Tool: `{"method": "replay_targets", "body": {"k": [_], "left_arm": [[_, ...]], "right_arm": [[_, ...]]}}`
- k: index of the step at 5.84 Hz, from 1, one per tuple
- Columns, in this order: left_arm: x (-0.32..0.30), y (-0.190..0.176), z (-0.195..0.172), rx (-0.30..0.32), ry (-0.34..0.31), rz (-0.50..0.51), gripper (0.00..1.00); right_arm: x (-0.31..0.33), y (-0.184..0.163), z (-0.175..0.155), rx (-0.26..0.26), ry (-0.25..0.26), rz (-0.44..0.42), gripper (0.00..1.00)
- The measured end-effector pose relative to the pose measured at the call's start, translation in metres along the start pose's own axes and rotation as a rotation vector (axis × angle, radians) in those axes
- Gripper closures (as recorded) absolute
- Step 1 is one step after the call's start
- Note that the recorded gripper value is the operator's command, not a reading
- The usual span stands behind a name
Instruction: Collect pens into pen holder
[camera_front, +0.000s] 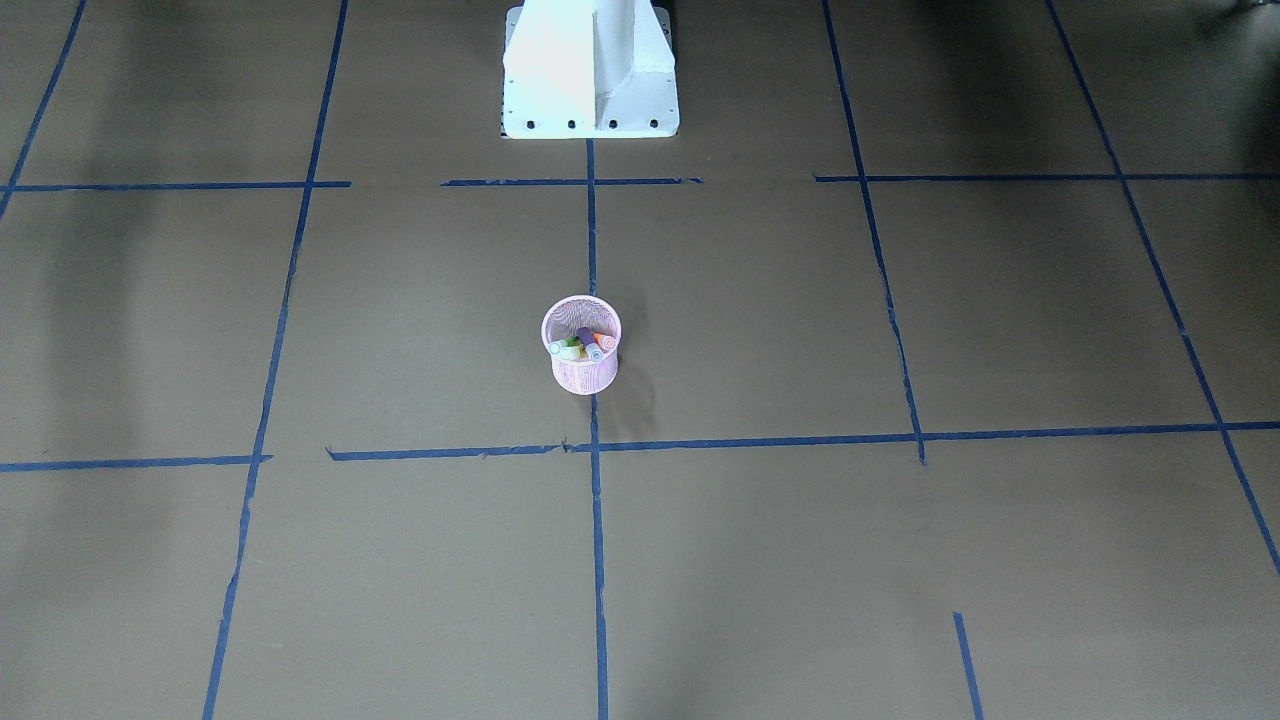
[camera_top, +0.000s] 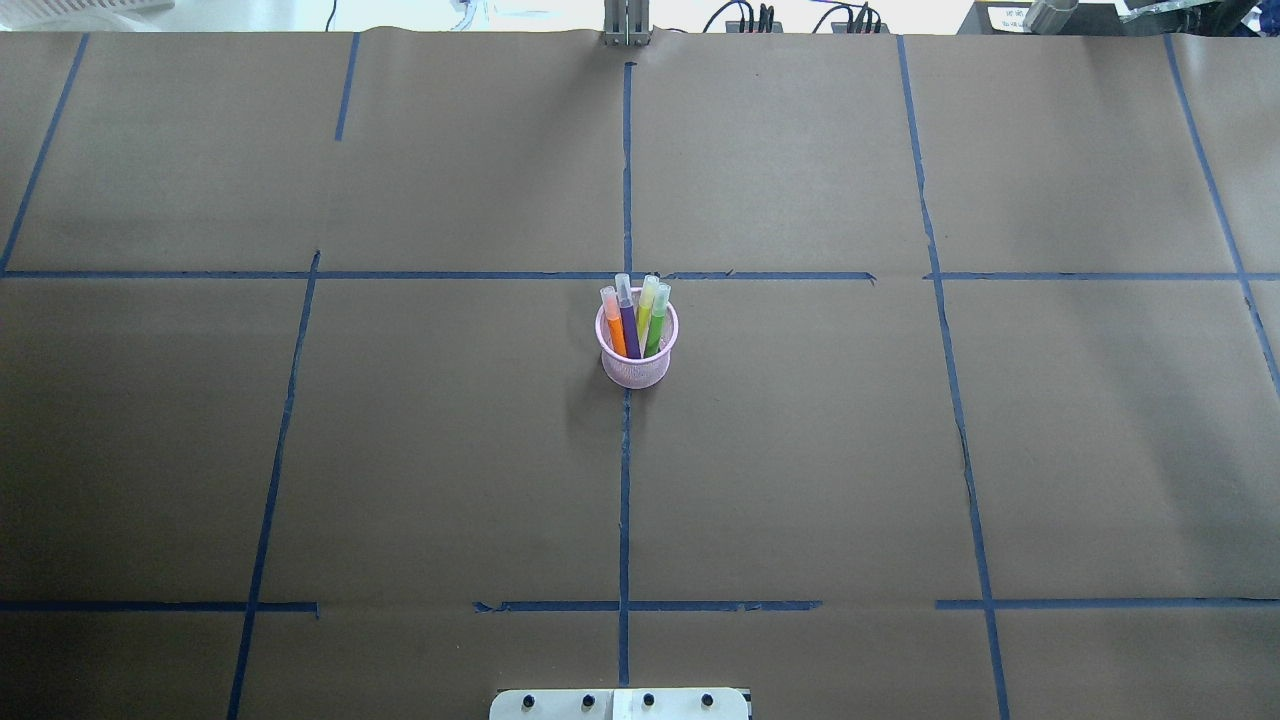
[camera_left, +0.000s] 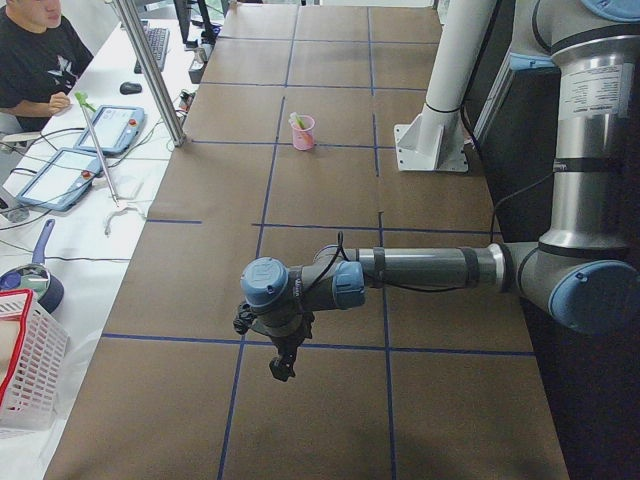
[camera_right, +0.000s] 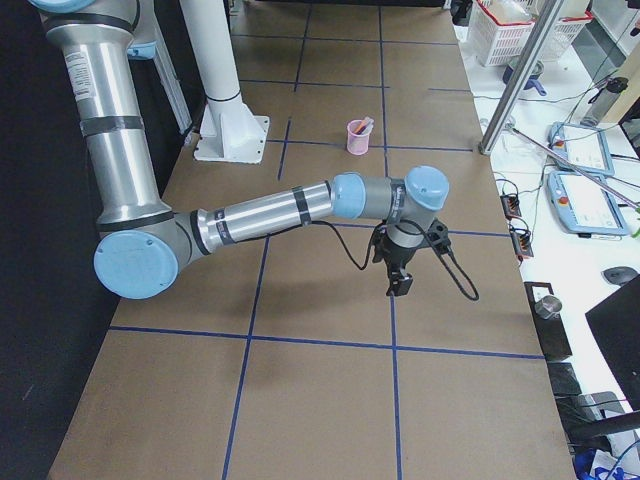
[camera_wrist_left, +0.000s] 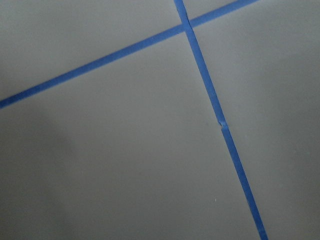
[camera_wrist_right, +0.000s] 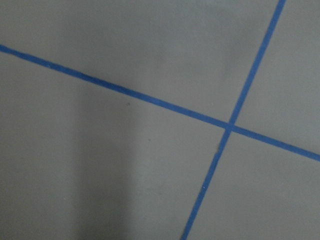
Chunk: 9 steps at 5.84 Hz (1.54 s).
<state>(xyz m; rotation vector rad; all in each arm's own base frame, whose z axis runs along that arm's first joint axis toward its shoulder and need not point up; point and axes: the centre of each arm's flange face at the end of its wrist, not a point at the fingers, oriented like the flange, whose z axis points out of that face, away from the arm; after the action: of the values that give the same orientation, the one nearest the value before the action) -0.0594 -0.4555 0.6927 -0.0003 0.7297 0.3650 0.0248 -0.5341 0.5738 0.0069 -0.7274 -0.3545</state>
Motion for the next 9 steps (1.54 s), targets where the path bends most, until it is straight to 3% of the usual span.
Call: {"method": "replay_targets", "body": {"k": [2, 4, 7, 9], "left_arm": [[0.0, 0.002, 0.0, 0.0, 0.001, -0.016, 0.0], [0.0, 0.003, 0.001, 0.0, 0.004, -0.019, 0.0], [0.0, 0.004, 0.002, 0.0, 0.013, -0.023, 0.0], [0.0, 0.005, 0.002, -0.006, 0.017, -0.03, 0.0]], "right_arm": [[0.047, 0.079, 0.039, -0.019, -0.024, 0.012, 0.0], [0.056, 0.122, 0.064, -0.01, -0.024, 0.064, 0.0], [0.036, 0.119, 0.041, 0.041, -0.005, 0.191, 0.0], [0.037, 0.128, 0.047, 0.088, 0.01, 0.17, 0.0]]}}
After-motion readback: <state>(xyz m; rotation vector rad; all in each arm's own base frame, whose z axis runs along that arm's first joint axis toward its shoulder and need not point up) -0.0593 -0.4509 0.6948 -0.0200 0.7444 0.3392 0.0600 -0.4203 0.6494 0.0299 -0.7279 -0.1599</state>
